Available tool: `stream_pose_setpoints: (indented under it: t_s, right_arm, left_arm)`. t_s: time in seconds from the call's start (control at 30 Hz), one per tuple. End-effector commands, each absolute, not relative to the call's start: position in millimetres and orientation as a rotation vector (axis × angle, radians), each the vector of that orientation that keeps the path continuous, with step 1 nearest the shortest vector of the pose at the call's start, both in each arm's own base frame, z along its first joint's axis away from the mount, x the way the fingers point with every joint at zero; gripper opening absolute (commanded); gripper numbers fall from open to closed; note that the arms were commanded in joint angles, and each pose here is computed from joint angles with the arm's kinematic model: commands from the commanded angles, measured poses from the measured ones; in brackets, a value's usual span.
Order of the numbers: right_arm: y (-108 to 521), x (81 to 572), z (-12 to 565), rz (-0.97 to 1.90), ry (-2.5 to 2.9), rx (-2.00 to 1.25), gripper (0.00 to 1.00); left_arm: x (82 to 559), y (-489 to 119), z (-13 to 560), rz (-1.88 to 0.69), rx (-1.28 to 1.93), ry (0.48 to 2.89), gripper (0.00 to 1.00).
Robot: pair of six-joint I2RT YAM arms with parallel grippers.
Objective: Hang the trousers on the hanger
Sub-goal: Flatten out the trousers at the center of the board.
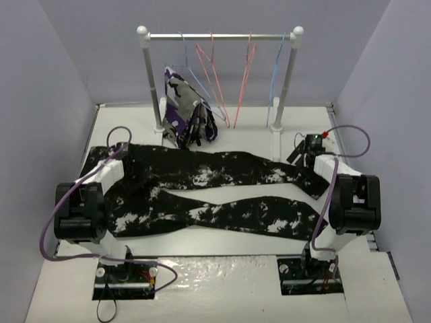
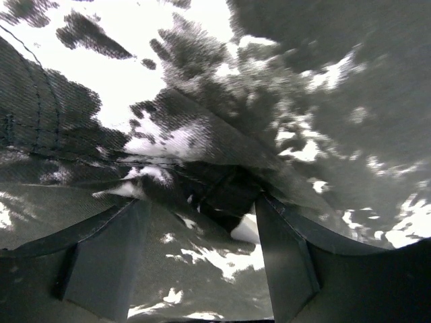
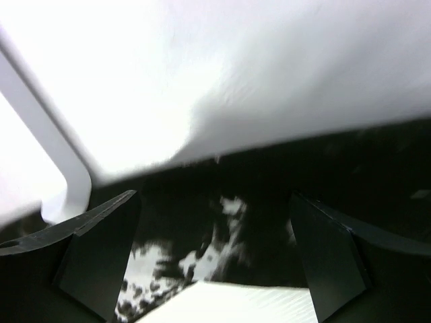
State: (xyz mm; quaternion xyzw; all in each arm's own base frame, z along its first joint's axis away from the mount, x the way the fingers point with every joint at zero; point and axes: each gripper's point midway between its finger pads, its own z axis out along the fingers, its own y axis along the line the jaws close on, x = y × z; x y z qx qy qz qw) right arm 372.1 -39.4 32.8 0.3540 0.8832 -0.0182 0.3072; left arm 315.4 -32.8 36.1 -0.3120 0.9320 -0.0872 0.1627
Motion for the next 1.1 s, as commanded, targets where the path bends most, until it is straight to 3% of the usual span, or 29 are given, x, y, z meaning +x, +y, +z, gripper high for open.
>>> stream_pose_setpoints:
  t_s: [0.0, 0.43, 1.07]
  right_arm:
    - [-51.0, 388.9, 92.9, -0.127, 2.235, 0.787, 0.87]
    - [-19.7, 289.4, 57.9, -0.281, 2.469, 0.628, 0.86]
    - [-24.2, 299.1, 21.7, -0.510, 2.582, 0.579, 0.84]
  left_arm:
    - [348.7, -28.8, 95.6, -0.306, -0.770, 2.485, 0.60]
    - [303.5, -24.0, 140.3, -0.267, -0.480, 2.385, 0.61]
    - [293.8, -9.8, 149.1, -0.151, -0.427, 2.346, 0.61]
